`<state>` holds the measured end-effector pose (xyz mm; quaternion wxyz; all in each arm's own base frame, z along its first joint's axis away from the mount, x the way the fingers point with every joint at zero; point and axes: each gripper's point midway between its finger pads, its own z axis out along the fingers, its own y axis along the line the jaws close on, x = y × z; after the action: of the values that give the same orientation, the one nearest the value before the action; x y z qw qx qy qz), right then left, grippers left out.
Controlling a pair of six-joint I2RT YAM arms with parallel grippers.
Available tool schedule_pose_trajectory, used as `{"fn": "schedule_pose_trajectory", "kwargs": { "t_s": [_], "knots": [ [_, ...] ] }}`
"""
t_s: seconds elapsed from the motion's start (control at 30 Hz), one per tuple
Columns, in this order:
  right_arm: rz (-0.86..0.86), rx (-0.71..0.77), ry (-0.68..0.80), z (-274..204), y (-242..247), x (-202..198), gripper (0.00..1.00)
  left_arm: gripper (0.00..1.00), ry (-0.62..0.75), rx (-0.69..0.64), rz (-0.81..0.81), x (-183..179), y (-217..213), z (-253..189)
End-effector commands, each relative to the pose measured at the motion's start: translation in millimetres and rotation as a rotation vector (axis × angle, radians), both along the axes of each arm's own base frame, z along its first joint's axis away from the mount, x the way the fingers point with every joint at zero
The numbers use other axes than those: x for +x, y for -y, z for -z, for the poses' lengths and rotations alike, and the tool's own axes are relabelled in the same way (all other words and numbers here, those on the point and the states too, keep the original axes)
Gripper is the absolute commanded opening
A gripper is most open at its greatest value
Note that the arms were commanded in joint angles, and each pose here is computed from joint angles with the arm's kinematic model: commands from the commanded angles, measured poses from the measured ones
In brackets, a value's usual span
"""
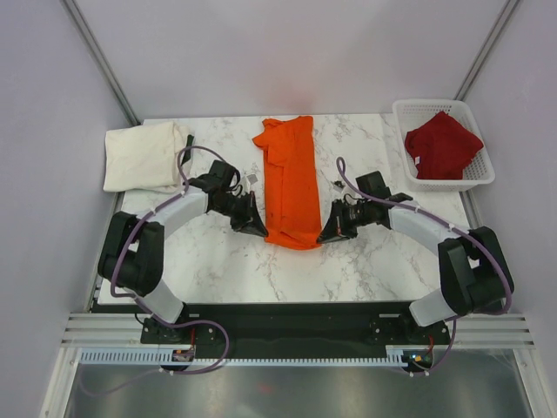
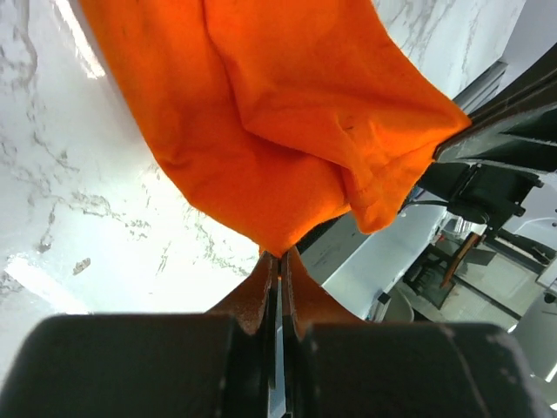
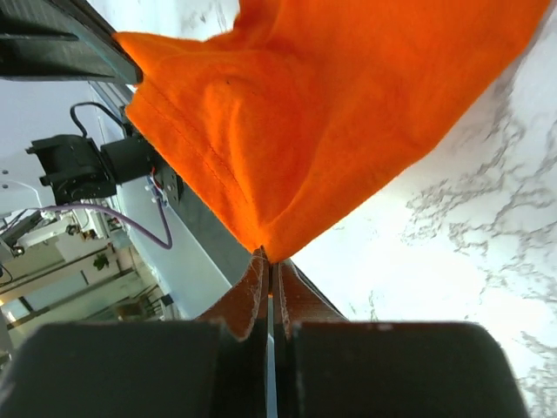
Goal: Fold and stack the t-shirts
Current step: Fold the tshirt
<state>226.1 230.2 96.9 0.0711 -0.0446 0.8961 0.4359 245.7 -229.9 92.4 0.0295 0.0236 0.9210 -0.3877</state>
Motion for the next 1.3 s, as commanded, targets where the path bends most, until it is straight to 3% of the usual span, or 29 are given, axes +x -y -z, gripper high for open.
{"fn": "schedule_pose_trajectory", "kwargs": {
  "t_s": [0.0, 0.27, 0.47, 0.5, 0.53, 0.57, 0.63, 0.7, 0.73, 0.8, 0.9, 1.03, 1.13, 1.27],
  "knots": [
    [0.021, 0.011, 0.101, -20.5, 2.7, 34.3, 0.0, 0.02, 0.119, -0.003, 0.044, 23.4, 1.7, -16.6],
    [0.057, 0.022, 0.19, -33.1, 0.0, 115.8, 0.0, 0.02, 0.268, 0.024, 0.025, 99.5, 4.6, -35.6],
    [0.065, -0.007, 0.294, -24.6, -3.4, 200.9, 0.0, 0.02, 0.326, 0.089, 0.029, 160.1, 3.3, -16.5],
    [0.08, -0.028, 0.322, -20.0, -3.5, 224.3, 0.1, 0.04, 0.343, 0.103, 0.025, 170.5, 2.9, -14.3],
    [0.086, -0.041, 0.339, -17.2, -3.7, 235.2, 0.21, 0.24, 0.372, 0.151, 0.007, 191.3, 0.4, -7.5],
    [0.115, -0.074, 0.372, -15.4, 0.0, 256.6, 0.36, 0.32, 0.407, 0.185, 0.002, 203.1, -2.1, -7.0],
    [0.14, -0.086, 0.406, -21.8, 5.3, 272.4, 0.5, 0.4, 0.508, 0.277, -0.039, 235.5, -12.7, -18.3],
    [0.136, -0.062, 0.433, -37.9, 10.0, 273.5, 0.55, 0.5, 0.576, 0.348, -0.073, 250.5, -25.5, -32.7],
    [0.133, -0.062, 0.419, -39.0, 12.7, 267.5, 0.56, 0.6, 0.601, 0.356, -0.089, 250.3, -30.0, -45.7],
    [0.122, -0.073, 0.366, -30.9, 20.4, 243.0, 0.56, 0.66, 0.531, 0.36, -0.106, 233.2, -40.3, -37.1],
    [0.083, -0.067, 0.236, -4.4, 23.2, 194.6, 0.56, 0.67, 0.412, 0.237, -0.04, 192.6, -29.8, -29.7],
    [0.061, -0.084, 0.11, 26.8, 30.6, 149.8, 0.55, 0.67, 0.124, 0.056, 0.017, 117.1, -11.8, 6.3],
    [0.055, -0.094, 0.046, 43.4, 33.9, 129.4, 0.56, 0.67, 0.017, 0.024, 0.012, 92.0, -10.6, 24.1],
    [0.059, -0.101, 0.012, 55.6, 34.5, 126.3, 0.56, 0.67, -0.037, 0.018, 0.007, 87.5, -9.2, 37.7]
  ]
}}
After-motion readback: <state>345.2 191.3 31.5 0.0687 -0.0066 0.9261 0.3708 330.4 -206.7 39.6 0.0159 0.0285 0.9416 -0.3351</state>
